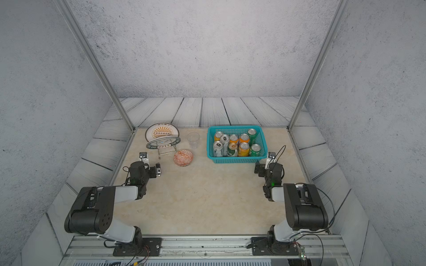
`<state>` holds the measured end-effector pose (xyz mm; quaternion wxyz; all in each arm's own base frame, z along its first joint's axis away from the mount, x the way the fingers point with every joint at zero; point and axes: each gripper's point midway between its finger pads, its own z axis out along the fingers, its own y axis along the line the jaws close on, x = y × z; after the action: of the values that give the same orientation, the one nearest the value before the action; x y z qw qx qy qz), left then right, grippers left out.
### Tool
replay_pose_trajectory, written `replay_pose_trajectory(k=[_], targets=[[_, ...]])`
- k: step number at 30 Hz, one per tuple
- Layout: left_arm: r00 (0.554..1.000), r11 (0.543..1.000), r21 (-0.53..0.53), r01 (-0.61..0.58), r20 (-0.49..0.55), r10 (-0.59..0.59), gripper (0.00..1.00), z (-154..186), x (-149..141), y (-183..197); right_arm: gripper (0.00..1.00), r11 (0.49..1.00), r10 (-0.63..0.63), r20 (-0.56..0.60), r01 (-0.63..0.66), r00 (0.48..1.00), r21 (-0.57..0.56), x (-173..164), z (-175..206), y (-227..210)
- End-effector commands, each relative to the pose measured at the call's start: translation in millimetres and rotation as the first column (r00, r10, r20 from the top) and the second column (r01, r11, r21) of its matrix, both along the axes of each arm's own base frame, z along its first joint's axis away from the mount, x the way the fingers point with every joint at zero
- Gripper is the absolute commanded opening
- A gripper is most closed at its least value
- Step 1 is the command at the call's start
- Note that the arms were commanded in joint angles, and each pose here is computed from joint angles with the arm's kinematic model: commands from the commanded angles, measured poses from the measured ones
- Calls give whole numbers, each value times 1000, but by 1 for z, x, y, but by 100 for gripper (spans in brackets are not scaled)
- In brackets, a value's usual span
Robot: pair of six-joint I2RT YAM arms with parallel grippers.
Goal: Take out the drinks from the basket
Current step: Pick up the drink from the basket.
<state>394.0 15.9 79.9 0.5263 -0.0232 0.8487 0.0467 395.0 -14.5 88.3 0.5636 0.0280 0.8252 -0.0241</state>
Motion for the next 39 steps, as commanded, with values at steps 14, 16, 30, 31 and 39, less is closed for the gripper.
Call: replay_pose_trajectory(k=[14, 16, 30, 31, 39], targets=[[999, 1000, 5, -14, 39, 14, 99, 11, 8, 4, 99, 1000, -5, 5, 5, 1000, -8, 7, 1, 0], [998, 999, 5, -41, 49, 41, 99, 14, 6, 9, 99, 1000, -5, 5, 5, 1000, -8, 7, 1, 0], [970, 962, -221, -161, 146, 196, 99, 99, -67, 16, 99, 993, -116, 205, 116, 972, 15, -30, 27, -18], [970, 958, -245, -149, 150, 189, 99, 105, -70, 13, 99, 993, -120, 212, 119, 970, 16, -33, 32, -18], [990, 891, -447, -77, 73, 122, 99, 136, -84, -15, 99, 995, -87, -22, 88, 996, 51, -51, 49, -9]])
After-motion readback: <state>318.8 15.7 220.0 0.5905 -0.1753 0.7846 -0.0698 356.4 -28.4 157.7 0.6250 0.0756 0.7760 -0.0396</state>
